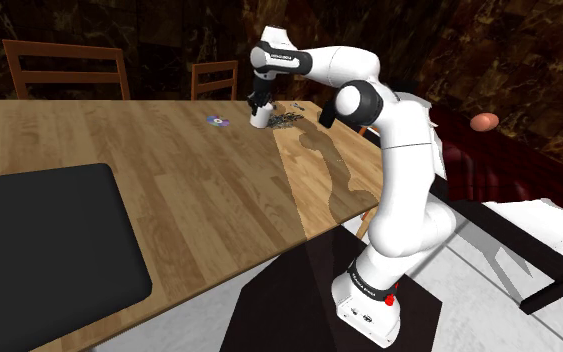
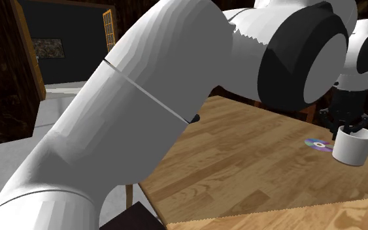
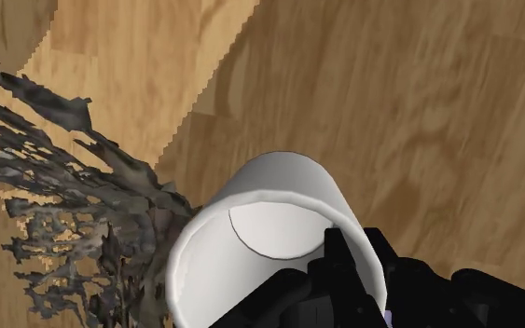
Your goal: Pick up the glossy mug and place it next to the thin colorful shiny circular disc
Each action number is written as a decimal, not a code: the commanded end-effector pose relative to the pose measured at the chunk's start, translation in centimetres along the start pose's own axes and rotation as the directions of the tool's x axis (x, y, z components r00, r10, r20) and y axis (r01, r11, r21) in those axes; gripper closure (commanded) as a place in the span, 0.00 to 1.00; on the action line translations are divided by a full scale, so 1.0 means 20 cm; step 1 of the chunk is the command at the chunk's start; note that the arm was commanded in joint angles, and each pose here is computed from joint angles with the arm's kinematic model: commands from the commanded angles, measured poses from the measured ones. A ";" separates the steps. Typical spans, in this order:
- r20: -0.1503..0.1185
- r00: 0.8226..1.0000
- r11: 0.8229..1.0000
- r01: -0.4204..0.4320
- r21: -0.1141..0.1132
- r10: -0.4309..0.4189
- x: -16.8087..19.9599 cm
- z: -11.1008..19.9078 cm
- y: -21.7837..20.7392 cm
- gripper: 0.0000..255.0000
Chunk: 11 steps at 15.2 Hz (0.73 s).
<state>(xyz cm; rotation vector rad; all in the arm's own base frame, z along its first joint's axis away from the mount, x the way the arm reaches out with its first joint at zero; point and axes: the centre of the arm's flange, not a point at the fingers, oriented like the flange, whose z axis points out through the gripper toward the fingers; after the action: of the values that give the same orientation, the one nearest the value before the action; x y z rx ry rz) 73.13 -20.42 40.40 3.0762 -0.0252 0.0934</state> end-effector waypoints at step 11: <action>-0.001 1.000 1.000 0.000 0.000 0.000 -0.01 0.21 -0.01 1.00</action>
<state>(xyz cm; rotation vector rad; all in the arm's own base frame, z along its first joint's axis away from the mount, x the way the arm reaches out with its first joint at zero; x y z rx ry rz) 73.21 -20.55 36.14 3.0764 -0.0249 0.0932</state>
